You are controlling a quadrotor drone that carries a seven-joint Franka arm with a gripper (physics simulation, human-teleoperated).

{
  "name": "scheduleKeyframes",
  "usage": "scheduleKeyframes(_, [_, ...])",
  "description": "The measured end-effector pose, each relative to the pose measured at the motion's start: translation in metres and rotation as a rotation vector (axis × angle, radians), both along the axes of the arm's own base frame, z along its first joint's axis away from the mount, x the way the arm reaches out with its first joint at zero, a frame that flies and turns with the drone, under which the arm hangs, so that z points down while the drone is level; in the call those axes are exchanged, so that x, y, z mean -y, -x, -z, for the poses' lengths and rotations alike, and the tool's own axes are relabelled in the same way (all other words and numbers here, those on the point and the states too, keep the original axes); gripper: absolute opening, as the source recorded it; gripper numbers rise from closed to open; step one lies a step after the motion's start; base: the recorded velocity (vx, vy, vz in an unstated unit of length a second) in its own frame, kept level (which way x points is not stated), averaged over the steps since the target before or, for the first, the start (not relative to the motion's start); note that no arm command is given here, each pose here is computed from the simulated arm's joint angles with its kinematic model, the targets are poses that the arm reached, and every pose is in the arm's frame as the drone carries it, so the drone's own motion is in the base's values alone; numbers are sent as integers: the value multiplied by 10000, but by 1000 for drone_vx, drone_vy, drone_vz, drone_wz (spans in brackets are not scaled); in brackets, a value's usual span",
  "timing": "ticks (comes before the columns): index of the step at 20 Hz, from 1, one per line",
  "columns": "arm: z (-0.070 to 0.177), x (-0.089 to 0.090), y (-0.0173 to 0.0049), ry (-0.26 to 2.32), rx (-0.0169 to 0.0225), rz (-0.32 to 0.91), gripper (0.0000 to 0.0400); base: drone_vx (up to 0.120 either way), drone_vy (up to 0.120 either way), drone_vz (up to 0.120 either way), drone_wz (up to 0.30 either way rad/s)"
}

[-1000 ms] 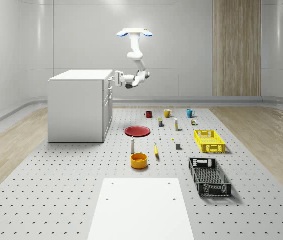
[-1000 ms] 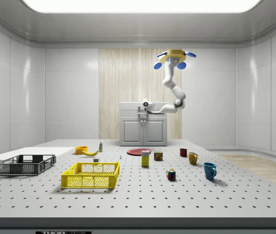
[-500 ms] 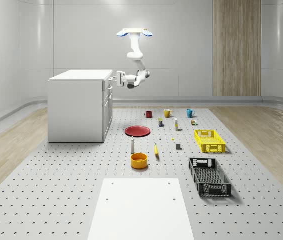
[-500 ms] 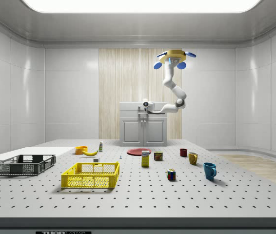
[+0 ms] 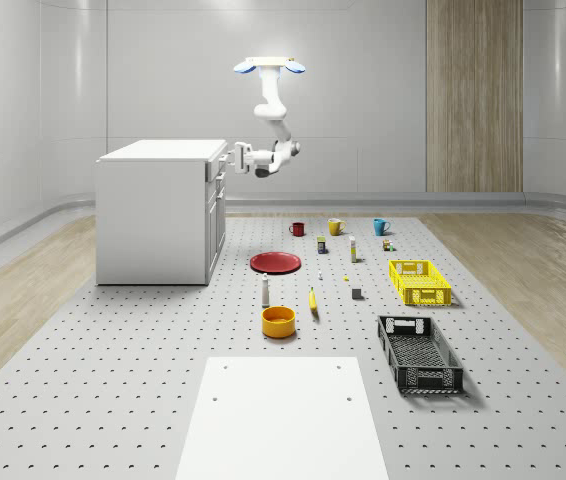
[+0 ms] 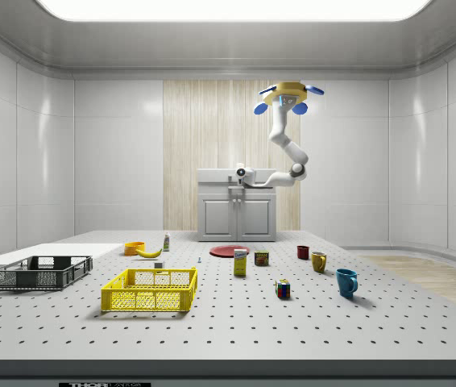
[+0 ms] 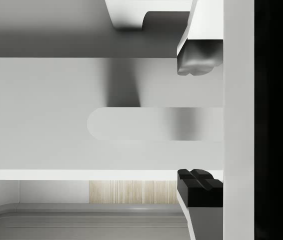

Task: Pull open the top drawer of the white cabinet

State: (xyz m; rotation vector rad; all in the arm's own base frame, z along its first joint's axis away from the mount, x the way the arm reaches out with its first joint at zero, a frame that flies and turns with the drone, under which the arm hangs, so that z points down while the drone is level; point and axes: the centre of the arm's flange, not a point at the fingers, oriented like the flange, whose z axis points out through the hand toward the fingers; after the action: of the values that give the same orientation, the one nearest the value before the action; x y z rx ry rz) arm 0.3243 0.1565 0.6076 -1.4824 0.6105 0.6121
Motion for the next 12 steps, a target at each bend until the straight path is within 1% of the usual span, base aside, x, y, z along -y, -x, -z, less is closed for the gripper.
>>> scheduleKeyframes(4, [0,-87,0,-1,-2,-1,297,0,0,0,0])
scheduleKeyframes(5, [0,-101,0,0,-2,-1,255,0,0,0,0])
scheduleKeyframes(7, [0,-120,0,-1,-3,-1,196,0,0,0,0])
scheduleKeyframes(9, [1,-133,0,-1,-3,-1,160,0,0,0,0])
scheduleKeyframes(12, [1,-120,0,-2,-4,-2,131,0,0,0,0])
